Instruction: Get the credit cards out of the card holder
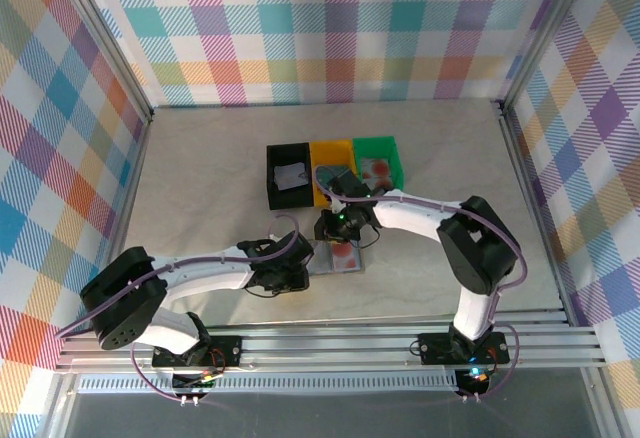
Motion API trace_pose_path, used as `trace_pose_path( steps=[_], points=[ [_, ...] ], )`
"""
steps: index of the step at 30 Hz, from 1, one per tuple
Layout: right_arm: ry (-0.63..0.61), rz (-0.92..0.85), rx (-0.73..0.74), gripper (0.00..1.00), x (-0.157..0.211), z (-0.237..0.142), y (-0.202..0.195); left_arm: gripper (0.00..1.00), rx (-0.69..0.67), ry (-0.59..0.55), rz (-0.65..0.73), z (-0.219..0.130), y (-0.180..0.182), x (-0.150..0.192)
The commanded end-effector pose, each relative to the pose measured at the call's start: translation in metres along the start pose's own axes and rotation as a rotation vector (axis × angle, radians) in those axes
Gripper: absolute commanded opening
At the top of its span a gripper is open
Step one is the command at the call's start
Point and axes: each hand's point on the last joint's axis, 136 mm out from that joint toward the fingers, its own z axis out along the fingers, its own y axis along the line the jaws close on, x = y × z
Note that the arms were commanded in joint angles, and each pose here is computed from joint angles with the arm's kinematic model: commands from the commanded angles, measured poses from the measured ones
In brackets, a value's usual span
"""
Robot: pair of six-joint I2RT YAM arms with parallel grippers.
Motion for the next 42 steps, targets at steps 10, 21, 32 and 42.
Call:
trace_pose_path(
  steps=[10, 21, 32, 42],
  points=[
    [0.034, 0.007, 0.029, 0.24, 0.001, 0.012, -0.011, 0.41, -0.047, -0.042, -0.039, -0.013, 0.017, -0.001],
    [0.029, 0.014, 0.058, 0.24, 0.004, 0.020, -0.024, 0.55, -0.050, -0.066, -0.078, -0.012, 0.011, -0.014],
    [0.040, 0.025, 0.066, 0.24, 0.007, 0.031, -0.032, 0.58, -0.058, -0.064, -0.096, -0.002, 0.015, -0.015],
    [0.037, -0.002, -0.002, 0.24, 0.010, 0.030, -0.022, 0.57, -0.137, 0.034, -0.118, 0.035, 0.034, 0.007]
  ],
)
